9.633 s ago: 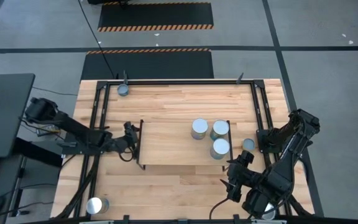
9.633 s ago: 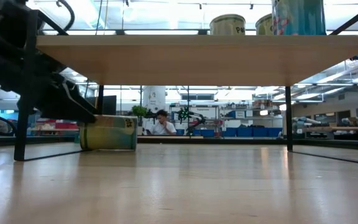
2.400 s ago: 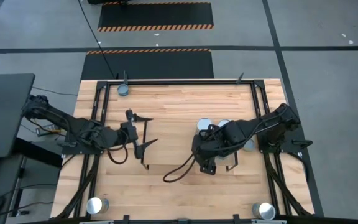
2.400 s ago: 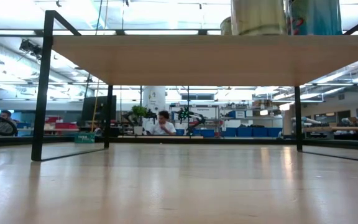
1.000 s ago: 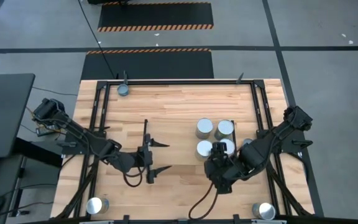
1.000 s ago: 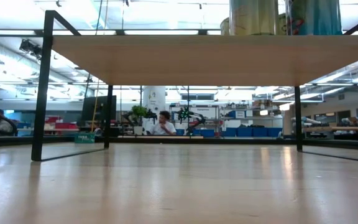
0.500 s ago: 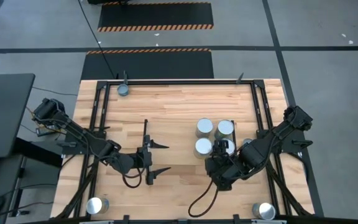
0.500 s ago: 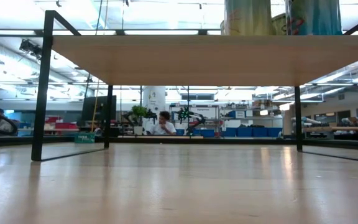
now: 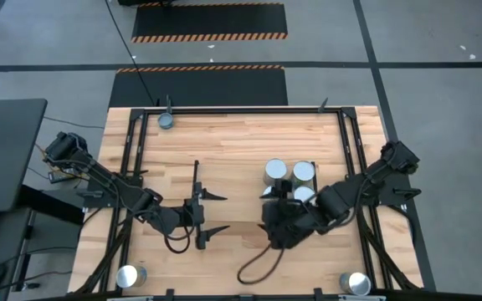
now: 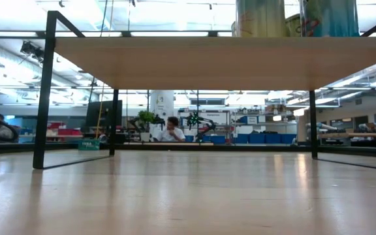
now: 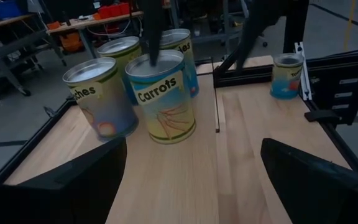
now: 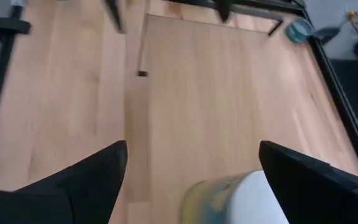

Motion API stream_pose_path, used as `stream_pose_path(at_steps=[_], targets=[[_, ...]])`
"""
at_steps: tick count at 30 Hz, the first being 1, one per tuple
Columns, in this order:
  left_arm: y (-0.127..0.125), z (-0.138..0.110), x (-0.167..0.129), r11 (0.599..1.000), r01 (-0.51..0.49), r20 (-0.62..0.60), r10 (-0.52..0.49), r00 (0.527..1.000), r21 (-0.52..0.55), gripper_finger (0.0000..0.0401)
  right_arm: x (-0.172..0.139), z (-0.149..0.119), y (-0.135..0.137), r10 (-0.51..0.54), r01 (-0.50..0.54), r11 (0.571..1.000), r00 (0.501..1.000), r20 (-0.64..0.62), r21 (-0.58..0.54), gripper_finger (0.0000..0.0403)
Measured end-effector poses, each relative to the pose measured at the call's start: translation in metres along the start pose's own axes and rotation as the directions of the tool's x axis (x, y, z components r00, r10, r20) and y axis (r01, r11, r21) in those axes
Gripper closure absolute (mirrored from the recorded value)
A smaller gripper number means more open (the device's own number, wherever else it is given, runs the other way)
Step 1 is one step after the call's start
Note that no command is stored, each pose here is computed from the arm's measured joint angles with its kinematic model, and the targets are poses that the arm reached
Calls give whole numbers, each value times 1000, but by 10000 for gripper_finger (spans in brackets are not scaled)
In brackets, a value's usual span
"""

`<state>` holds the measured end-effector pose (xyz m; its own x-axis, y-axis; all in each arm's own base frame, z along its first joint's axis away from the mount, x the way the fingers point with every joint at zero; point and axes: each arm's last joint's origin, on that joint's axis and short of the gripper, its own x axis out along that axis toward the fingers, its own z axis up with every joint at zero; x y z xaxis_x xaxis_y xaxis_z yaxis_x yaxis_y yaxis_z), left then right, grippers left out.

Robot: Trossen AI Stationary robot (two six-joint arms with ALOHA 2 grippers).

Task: Pick and place cans onto a shelf
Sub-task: Put the canned carrots on the shelf

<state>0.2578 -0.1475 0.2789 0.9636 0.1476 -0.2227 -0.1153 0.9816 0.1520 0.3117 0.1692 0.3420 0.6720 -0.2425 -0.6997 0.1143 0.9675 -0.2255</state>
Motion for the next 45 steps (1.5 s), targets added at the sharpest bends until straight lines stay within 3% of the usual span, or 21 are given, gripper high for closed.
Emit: stream_pose_path(at_steps=[14, 23, 28, 35, 38, 45], targets=[[-2, 0, -2, 1000, 10, -2, -10, 1000, 5, 23, 21, 9, -29, 105, -101, 994, 991, -87, 47, 30], [-2, -1, -2, 1000, 10, -4, -10, 1000, 9, 23, 18, 5, -26, 144, -141, 989, 982, -121, 40, 30], [-2, -1, -2, 1000, 10, -4, -10, 1000, 9, 23, -3, 16, -28, 132, -131, 991, 988, -79, 17, 30], [-4, -1, -3, 1000, 16, -2, -16, 1000, -14, 23, -69, -1, -42, 159, -158, 987, 959, -235, 22, 30], [-5, 0, -4, 1000, 20, -1, -20, 1000, -13, 23, -71, -6, -42, 132, -128, 991, 969, -208, 31, 30], [-3, 0, -2, 1000, 12, 4, -12, 1000, -21, 23, -46, -9, -35, 202, -199, 979, 954, -223, 38, 30]])
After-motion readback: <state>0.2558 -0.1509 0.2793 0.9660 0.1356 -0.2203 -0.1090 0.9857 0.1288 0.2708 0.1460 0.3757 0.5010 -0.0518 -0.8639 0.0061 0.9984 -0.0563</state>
